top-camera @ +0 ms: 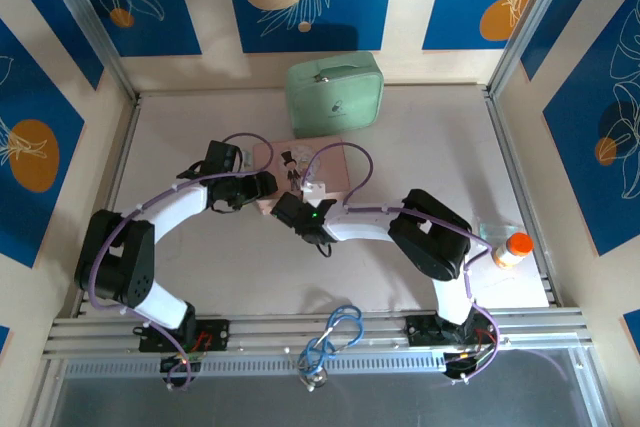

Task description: Unlock the padlock with the key

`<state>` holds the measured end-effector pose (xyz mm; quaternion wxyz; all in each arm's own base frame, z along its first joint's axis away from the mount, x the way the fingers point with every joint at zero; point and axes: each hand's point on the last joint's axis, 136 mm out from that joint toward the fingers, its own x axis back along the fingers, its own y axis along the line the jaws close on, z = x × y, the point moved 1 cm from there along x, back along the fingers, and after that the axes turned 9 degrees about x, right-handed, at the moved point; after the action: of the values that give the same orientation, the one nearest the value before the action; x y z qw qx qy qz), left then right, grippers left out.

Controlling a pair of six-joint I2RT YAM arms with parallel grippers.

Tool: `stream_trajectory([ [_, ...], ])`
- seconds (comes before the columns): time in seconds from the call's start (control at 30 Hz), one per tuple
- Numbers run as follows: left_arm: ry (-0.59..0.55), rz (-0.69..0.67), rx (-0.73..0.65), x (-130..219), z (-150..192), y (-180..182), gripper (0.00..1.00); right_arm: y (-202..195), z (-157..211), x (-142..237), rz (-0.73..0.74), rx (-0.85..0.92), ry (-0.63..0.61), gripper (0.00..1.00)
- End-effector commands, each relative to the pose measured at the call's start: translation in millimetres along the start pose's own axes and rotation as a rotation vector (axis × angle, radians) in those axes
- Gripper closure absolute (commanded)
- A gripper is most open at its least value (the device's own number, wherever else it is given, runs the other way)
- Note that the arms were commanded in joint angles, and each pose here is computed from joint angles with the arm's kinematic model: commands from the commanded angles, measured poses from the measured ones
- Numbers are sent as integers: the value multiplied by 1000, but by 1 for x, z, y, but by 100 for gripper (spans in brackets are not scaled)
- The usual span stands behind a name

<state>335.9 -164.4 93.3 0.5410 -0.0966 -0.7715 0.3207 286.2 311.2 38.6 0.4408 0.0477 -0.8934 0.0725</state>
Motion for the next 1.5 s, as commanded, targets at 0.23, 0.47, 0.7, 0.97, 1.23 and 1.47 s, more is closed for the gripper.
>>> stream_trajectory([
  [0.23, 25, -31, 3, 4, 6, 14, 27, 30, -23, 26, -444, -53, -151, 41],
  [0.47, 26, -25, 1, 6, 6, 12, 28, 33, -25, 12, -454, -66, -115, 39],
  [0.7, 29, -26, 4, 5, 6, 12, 27, 34, -23, 2, -442, -66, -89, 45],
  [0.97, 30, -28, 4, 4, 6, 13, 28, 35, -22, -4, -435, -58, -75, 57],
  [1.23, 28, -29, 3, 5, 6, 14, 28, 32, -22, -5, -420, -59, -68, 70],
  [1.47, 25, -31, 4, 5, 6, 15, 28, 25, -14, -4, -351, -78, -3, 86],
])
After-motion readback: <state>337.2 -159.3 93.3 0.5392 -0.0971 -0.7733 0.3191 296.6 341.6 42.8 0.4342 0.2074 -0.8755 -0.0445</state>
